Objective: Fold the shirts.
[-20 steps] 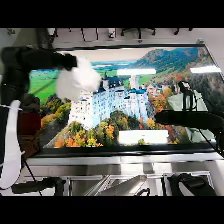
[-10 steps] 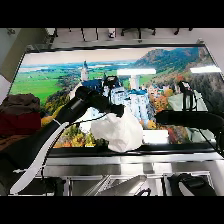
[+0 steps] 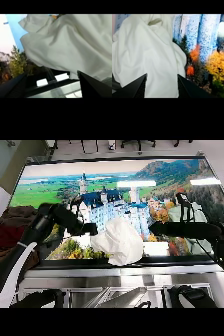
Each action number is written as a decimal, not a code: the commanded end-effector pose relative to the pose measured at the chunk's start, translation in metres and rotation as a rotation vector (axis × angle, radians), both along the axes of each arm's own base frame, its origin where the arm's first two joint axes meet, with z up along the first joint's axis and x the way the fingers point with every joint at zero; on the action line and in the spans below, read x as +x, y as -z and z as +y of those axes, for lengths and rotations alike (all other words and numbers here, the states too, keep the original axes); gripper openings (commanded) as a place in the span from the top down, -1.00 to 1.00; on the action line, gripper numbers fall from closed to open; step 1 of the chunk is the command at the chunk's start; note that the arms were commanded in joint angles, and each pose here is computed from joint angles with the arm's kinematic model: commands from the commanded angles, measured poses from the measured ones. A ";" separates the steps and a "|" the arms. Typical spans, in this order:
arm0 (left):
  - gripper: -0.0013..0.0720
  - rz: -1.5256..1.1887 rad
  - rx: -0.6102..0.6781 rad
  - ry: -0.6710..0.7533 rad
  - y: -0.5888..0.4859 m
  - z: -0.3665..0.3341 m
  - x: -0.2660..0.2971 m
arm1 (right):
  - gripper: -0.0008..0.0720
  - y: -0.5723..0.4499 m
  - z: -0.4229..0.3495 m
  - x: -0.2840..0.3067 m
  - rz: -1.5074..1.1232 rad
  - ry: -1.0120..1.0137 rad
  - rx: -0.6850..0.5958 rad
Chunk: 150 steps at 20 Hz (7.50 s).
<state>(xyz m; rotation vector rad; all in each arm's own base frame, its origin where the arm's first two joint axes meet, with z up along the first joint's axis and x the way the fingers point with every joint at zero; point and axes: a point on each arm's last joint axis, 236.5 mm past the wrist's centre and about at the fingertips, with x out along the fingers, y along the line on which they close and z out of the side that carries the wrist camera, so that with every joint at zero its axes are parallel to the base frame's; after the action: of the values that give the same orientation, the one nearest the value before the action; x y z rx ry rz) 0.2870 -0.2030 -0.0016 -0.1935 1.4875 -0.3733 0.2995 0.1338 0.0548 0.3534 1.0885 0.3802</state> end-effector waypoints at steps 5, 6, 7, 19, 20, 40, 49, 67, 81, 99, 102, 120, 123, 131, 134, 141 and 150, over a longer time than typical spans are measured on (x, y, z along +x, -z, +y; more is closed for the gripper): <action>-0.92 0.044 -0.221 -0.234 0.079 0.011 -0.015 | -0.20 0.091 0.007 -0.003 0.355 -0.038 0.102; -0.92 0.056 -0.223 -0.234 0.083 0.009 -0.012 | -0.20 0.104 0.005 -0.002 0.391 -0.025 0.105; -0.92 0.067 -0.217 -0.223 0.087 0.007 -0.009 | -0.20 0.116 0.005 -0.003 0.417 -0.033 0.103; 0.91 0.054 -0.207 -0.108 0.081 -0.029 0.022 | 0.93 0.161 0.033 0.006 0.455 -0.120 0.203; 0.91 0.028 -0.217 -0.118 0.072 -0.026 0.026 | 0.93 0.154 0.035 0.011 0.435 -0.125 0.217; 0.91 -1.288 -0.390 -0.204 -0.461 0.090 -0.046 | 0.93 -0.427 0.012 -0.033 -1.068 -0.277 -0.072; 0.91 -0.421 -0.274 -0.155 -0.079 0.014 0.052 | 0.93 -0.040 0.077 0.084 -0.207 -0.314 0.081; -0.92 -0.041 -0.178 -0.119 0.001 0.102 0.070 | -0.33 0.032 -0.118 0.053 0.122 0.147 0.136; -0.44 -0.009 -0.283 -0.112 0.076 0.050 0.074 | -0.34 0.182 -0.048 -0.025 0.474 0.126 0.198; 0.91 -0.839 -0.427 0.005 -0.324 0.030 0.070 | 0.93 -0.363 -0.060 0.058 -0.953 0.017 0.006; 0.91 -1.188 -0.502 0.049 -0.471 0.033 -0.014 | 0.93 -0.494 -0.062 -0.045 -1.343 0.062 -0.221; 0.91 -0.289 -0.344 0.009 -0.101 -0.012 0.032 | 0.93 -0.144 0.008 0.042 -0.431 -0.148 0.134; 0.91 -0.113 -0.267 -0.058 0.009 -0.008 0.030 | 0.93 -0.011 0.001 0.045 -0.215 -0.024 0.126; 0.52 -0.013 -0.237 -0.034 0.066 -0.008 0.088 | 0.93 0.041 -0.020 0.099 -0.169 0.057 0.060; -0.95 0.151 -0.275 0.049 0.050 0.005 0.071 | 0.93 0.026 -0.021 0.112 -0.211 0.060 0.055; -0.95 0.056 -0.300 -0.094 0.004 0.081 0.081 | 0.93 0.030 -0.023 0.111 -0.204 0.040 0.028; -0.94 -0.023 -0.382 -0.200 0.047 0.061 0.109 | 0.93 0.036 -0.023 0.110 -0.184 0.040 0.032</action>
<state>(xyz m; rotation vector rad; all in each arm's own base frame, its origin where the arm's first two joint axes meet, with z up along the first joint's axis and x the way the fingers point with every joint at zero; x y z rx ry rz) 0.3799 -0.1279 -0.0400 -0.6056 1.4026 -0.4783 0.4101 0.1103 0.0192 0.3571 0.8905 0.3858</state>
